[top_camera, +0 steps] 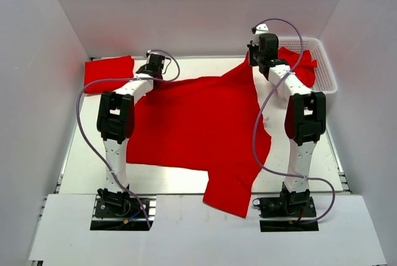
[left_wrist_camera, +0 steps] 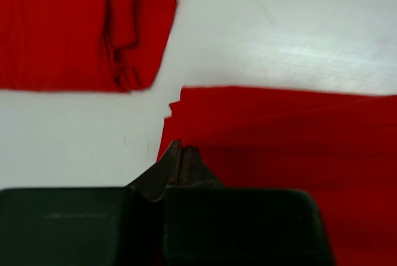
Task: Fold and stack the t-shirts
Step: Flatten out the tshirt
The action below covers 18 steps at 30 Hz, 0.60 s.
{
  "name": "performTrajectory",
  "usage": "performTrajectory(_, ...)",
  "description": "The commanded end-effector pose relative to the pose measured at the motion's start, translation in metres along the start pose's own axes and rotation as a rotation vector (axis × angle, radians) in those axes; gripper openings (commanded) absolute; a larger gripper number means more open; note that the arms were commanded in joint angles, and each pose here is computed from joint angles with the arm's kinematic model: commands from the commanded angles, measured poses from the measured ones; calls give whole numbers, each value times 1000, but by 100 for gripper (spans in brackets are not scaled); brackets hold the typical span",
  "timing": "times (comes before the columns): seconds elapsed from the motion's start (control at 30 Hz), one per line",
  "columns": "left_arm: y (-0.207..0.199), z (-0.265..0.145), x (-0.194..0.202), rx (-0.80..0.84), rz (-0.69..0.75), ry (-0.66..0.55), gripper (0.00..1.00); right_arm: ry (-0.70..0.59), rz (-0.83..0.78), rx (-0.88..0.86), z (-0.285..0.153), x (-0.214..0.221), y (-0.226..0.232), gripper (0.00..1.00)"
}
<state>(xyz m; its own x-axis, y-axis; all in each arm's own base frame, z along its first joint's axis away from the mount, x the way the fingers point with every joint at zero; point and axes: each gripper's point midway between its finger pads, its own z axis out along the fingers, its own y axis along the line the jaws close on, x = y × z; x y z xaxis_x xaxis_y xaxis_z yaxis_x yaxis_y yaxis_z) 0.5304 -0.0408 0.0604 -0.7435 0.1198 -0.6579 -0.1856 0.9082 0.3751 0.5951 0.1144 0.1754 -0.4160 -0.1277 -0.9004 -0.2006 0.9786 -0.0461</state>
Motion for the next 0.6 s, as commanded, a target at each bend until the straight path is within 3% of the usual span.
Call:
performTrajectory(0.0, 9, -22, -82, 64, -80, -208, 0, -74, -23, -13, 6, -33, 0, 0)
performTrajectory(0.2, 5, -19, -97, 104, -35, -242, 0, -70, -29, 3, 0, -32, -2, 0)
performTrajectory(0.57, 29, -35, -94, 90, -35, -253, 0, -46, -14, 1, -78, 5, 0, 0)
